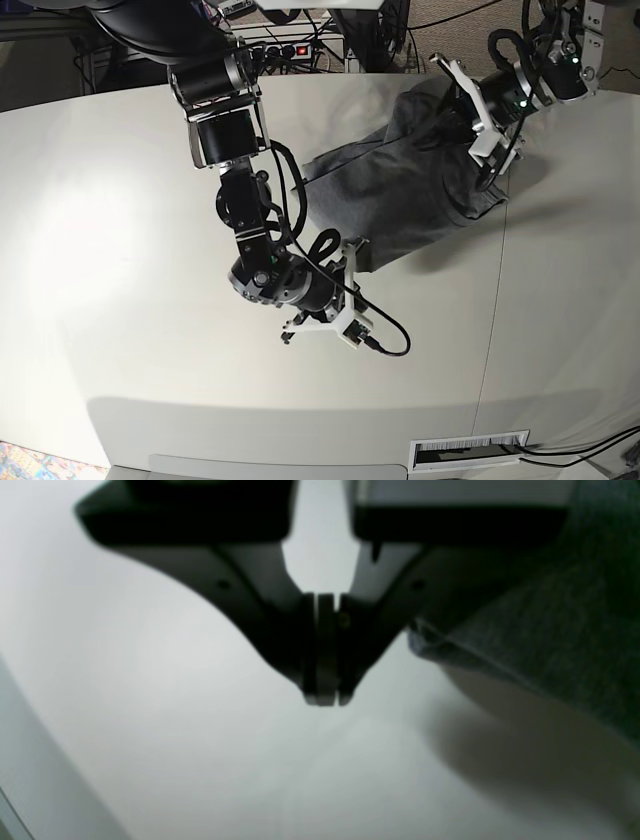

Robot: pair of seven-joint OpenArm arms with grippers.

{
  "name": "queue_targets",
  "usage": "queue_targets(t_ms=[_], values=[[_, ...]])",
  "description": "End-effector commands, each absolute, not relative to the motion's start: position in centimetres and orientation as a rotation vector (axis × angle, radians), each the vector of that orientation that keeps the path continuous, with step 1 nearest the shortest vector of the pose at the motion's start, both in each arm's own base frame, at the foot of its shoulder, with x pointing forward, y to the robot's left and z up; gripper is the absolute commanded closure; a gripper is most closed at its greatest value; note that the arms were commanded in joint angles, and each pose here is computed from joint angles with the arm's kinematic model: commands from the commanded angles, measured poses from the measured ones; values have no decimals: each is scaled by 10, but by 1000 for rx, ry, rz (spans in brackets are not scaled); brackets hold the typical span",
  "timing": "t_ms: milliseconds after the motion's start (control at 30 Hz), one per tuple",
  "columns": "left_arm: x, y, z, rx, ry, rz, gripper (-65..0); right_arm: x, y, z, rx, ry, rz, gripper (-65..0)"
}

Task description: Fold the T-shirt properly

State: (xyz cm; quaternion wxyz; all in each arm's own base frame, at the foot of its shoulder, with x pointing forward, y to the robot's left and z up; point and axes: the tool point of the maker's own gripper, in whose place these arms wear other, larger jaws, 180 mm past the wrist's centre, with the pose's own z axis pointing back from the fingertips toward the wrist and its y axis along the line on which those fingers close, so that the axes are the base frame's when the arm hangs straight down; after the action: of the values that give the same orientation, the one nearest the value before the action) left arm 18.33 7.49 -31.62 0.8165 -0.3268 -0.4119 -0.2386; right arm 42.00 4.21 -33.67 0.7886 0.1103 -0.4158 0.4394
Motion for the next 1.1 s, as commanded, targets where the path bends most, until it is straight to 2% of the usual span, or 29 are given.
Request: queue_targets(t_ms=[0, 133, 400, 533, 767, 1000, 1067], values=[[185, 76, -313, -722, -902, -495, 0, 433, 49, -311, 251, -974, 944, 0], [181, 91, -344, -714, -832, -420, 0, 433, 49, -312, 252, -974, 944, 0], [161, 88, -375, -728, -732, -463, 0, 424, 47, -325, 252, -933, 940, 0], [168, 94, -384, -626, -742, -574, 0, 400, 43, -353, 285, -800, 915, 0], [214, 153, -381, -328, -806, -667, 0, 371, 16, -381, 326, -593, 874, 0], [273, 209, -380, -206, -907, -625, 0, 327, 29, -375, 559, -404, 860, 0], [293, 222, -379, -192, -943, -582, 0, 320, 42, -365, 662, -414, 847, 0]])
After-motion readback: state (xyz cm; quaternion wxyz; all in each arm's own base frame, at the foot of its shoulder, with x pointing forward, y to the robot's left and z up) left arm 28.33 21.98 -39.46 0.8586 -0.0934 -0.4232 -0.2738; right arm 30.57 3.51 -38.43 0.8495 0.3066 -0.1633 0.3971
